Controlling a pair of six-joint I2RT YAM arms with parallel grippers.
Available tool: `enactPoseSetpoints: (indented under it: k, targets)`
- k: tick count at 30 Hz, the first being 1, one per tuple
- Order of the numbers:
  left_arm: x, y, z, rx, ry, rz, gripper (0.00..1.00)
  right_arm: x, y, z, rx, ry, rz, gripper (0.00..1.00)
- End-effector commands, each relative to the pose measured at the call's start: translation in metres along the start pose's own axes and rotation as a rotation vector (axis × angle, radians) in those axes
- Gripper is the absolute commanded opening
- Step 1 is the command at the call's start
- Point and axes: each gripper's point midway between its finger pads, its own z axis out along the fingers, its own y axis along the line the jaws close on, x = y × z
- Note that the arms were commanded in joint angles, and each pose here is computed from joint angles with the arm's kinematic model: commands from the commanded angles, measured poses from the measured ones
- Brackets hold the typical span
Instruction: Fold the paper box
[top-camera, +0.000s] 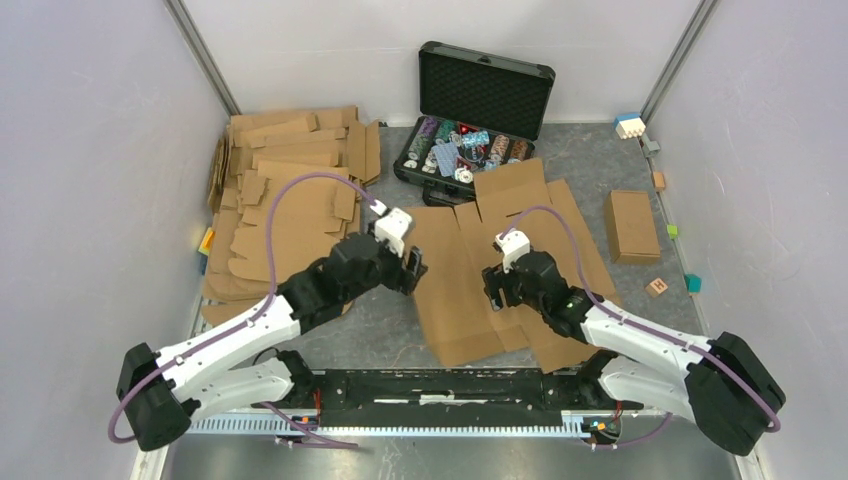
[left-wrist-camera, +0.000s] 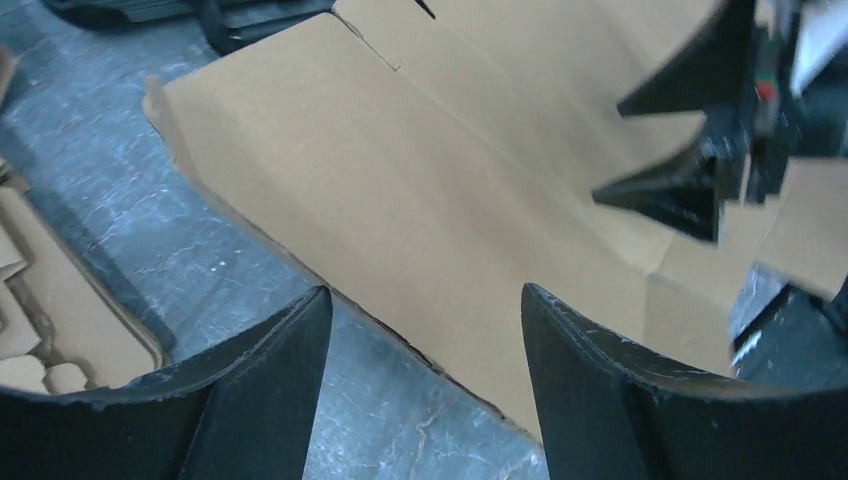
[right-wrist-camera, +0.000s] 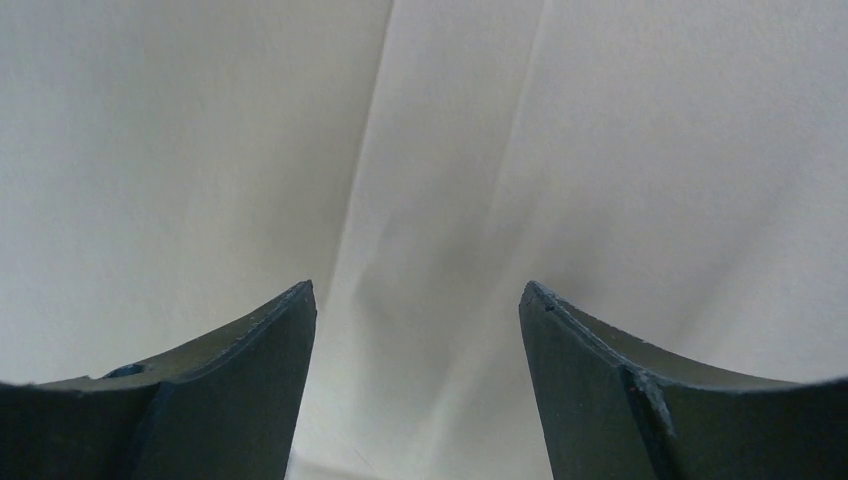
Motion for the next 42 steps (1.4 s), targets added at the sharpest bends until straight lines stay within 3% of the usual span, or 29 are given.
enactPoseSetpoints:
  k: [1, 3, 5, 8, 10, 14, 20, 25, 31, 35, 42]
  targets:
    - [-0.003, 0.002, -0.007, -0.112, -0.037, 0.182, 0.78, 0.007, -0.002, -0.001, -0.041, 0.002, 0.097, 0.79]
    - [-0.007, 0.040, -0.021, -0.350, -0.028, 0.147, 0.84, 0.010, 0.002, 0.002, -0.084, -0.003, 0.118, 0.78]
    - [-0.016, 0.075, -0.044, -0.573, -0.045, 0.105, 0.99, 0.015, 0.007, 0.005, -0.126, 0.024, 0.129, 0.78]
    - [-0.034, 0.080, -0.062, -0.602, -0.090, 0.048, 1.00, 0.025, 0.011, 0.011, -0.161, 0.066, 0.138, 0.78]
    - [-0.046, 0.070, -0.065, -0.527, -0.131, 0.017, 1.00, 0.027, 0.015, 0.015, -0.195, 0.075, 0.159, 0.78]
    - [-0.056, 0.007, -0.047, -0.134, -0.197, 0.062, 0.94, 0.031, 0.025, 0.025, -0.243, 0.127, 0.197, 0.78]
    - [-0.021, -0.058, -0.021, 0.198, -0.108, 0.187, 0.87, 0.030, 0.045, 0.045, -0.321, 0.156, 0.299, 0.76]
    - [0.005, -0.105, -0.021, 0.371, -0.122, 0.340, 0.91, 0.001, 0.060, 0.048, -0.397, 0.116, 0.302, 0.77]
    - [0.036, -0.150, -0.013, 0.501, -0.075, 0.521, 0.98, -0.041, 0.037, 0.016, -0.313, -0.004, 0.247, 0.98]
    - [0.052, -0.173, -0.005, 0.601, -0.019, 0.566, 1.00, -0.062, 0.012, -0.007, -0.205, -0.075, 0.238, 0.98]
    - [0.088, -0.197, 0.019, 0.676, 0.100, 0.623, 1.00, -0.037, -0.075, -0.046, 0.220, -0.081, 0.362, 0.98]
